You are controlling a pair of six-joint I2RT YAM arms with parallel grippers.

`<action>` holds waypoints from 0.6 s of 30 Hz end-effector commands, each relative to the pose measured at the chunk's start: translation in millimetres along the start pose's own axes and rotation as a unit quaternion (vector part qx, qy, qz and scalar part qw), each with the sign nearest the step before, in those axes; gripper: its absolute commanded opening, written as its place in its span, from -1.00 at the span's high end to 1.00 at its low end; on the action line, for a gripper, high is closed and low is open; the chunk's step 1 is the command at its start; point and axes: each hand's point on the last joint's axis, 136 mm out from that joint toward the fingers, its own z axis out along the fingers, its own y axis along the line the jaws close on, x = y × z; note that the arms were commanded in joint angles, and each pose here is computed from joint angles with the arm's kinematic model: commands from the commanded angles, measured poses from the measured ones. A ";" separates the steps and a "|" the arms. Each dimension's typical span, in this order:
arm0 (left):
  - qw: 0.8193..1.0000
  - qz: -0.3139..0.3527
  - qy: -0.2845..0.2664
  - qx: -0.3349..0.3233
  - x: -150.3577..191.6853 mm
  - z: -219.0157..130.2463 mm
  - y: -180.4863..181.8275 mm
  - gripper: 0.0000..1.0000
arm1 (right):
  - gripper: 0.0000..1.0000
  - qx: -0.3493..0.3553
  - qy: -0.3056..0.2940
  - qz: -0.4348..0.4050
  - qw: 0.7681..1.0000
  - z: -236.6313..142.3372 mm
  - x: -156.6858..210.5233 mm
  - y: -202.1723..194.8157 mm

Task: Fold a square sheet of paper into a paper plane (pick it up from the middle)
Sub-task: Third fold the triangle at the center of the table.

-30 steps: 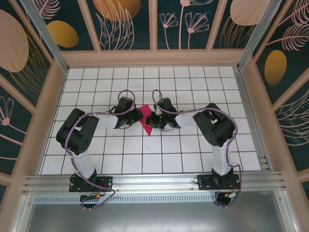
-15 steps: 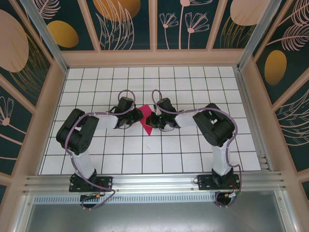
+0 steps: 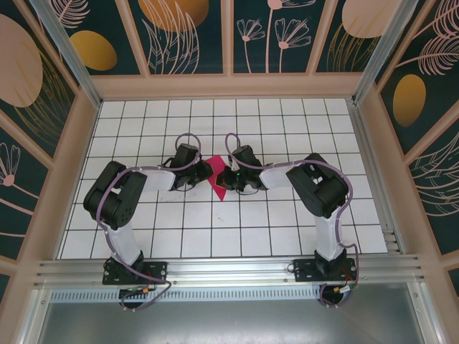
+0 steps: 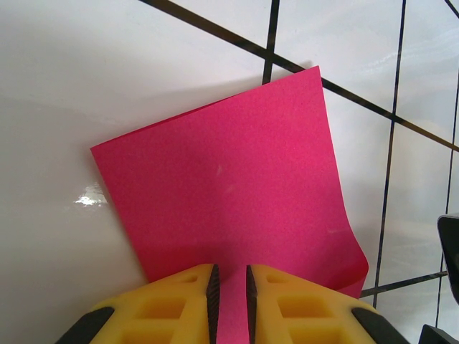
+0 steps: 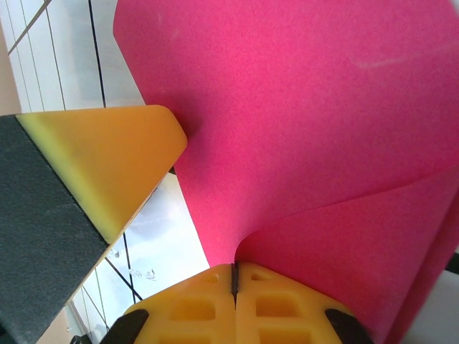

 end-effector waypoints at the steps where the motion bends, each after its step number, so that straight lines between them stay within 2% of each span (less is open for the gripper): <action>1: 1.000 0.001 0.015 -0.019 8.0 0.4 10.6 0.56 | 0.93 0.035 0.000 0.000 0.999 7.7 -0.1 -15.4; 9: 1.000 -0.004 -0.031 -0.002 -18.1 -27.0 -6.1 0.54 | 0.68 0.047 0.007 0.000 0.999 10.1 5.5 -22.1; 14: 0.999 -0.013 -0.050 -0.004 -26.4 -41.4 -2.0 0.54 | 0.48 0.045 0.006 -0.001 0.999 8.8 5.2 -20.2; 18: 0.998 -0.024 -0.062 -0.010 -29.8 -49.9 6.7 0.53 | 0.41 0.044 0.004 -0.002 0.999 7.9 5.0 -19.5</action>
